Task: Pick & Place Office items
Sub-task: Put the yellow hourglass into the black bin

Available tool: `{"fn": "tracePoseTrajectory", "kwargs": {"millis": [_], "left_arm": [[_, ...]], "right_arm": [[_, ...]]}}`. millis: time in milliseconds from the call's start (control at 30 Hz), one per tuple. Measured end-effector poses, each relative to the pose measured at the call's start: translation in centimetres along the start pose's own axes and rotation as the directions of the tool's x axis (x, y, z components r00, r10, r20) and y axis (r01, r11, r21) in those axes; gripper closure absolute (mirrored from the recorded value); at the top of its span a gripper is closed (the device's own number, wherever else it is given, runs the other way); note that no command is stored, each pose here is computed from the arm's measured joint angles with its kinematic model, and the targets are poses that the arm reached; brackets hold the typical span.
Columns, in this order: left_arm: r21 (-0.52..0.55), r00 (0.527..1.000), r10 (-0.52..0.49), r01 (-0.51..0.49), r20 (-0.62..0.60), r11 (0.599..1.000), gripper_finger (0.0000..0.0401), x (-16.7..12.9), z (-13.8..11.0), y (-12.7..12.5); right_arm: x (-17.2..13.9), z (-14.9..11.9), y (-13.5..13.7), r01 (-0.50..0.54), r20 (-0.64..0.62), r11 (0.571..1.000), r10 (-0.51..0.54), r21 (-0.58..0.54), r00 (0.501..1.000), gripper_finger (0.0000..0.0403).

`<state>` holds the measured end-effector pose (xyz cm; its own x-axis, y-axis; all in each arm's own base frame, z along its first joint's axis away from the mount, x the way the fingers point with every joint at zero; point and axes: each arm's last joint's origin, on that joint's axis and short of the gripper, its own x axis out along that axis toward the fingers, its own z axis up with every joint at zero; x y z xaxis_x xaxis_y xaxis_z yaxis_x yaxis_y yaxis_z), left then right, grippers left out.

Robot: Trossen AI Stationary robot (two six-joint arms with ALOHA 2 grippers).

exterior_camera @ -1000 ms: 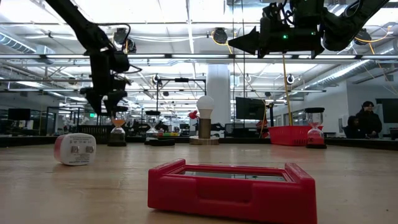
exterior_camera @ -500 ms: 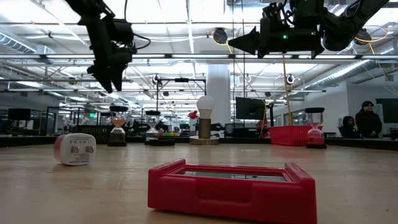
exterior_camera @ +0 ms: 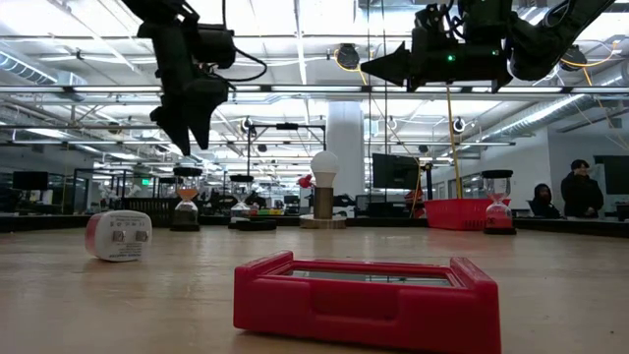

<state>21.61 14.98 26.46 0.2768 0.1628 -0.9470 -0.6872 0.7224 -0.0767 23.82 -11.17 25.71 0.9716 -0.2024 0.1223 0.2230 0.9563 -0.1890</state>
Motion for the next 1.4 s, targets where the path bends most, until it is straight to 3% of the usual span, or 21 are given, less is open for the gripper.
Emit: {"fn": "tracePoseTrajectory", "kwargs": {"millis": [633,767,933,1033,1167,1400], "left_arm": [[0.097,0.981,0.079,-0.062,-0.175,0.993,0.0065,4.8,0.2,-2.2],[0.119,0.977,0.092,-0.07,-0.192,0.99,0.0103,5.4,0.2,-2.5],[0.138,0.969,0.11,-0.081,-0.223,0.987,0.0185,5.4,-0.1,-2.4],[0.148,0.965,0.115,-0.081,-0.237,0.986,0.0187,5.3,-0.3,-2.3],[0.162,0.959,0.147,-0.109,-0.243,0.981,0.0187,4.3,-0.3,-1.7],[0.083,0.955,0.214,-0.201,-0.207,0.976,0.0187,-1.3,0.1,1.5]], "right_arm": [[0.0,0.1,0.1,-0.031,0.012,1.0,0.031,0.003,0.999,0.0403],[0.0,0.1,0.1,-0.031,0.012,1.0,0.031,0.003,0.999,0.0403],[0.0,0.1,0.1,-0.031,0.012,1.0,0.031,0.003,0.999,0.0403],[0.0,0.1,0.1,-0.031,0.012,1.0,0.031,0.003,0.999,0.0403],[0.0,0.1,0.1,-0.031,0.012,1.0,0.031,0.003,0.999,0.0403],[0.0,0.1,0.1,-0.031,0.011,1.0,0.031,0.003,0.999,0.0403]]}}
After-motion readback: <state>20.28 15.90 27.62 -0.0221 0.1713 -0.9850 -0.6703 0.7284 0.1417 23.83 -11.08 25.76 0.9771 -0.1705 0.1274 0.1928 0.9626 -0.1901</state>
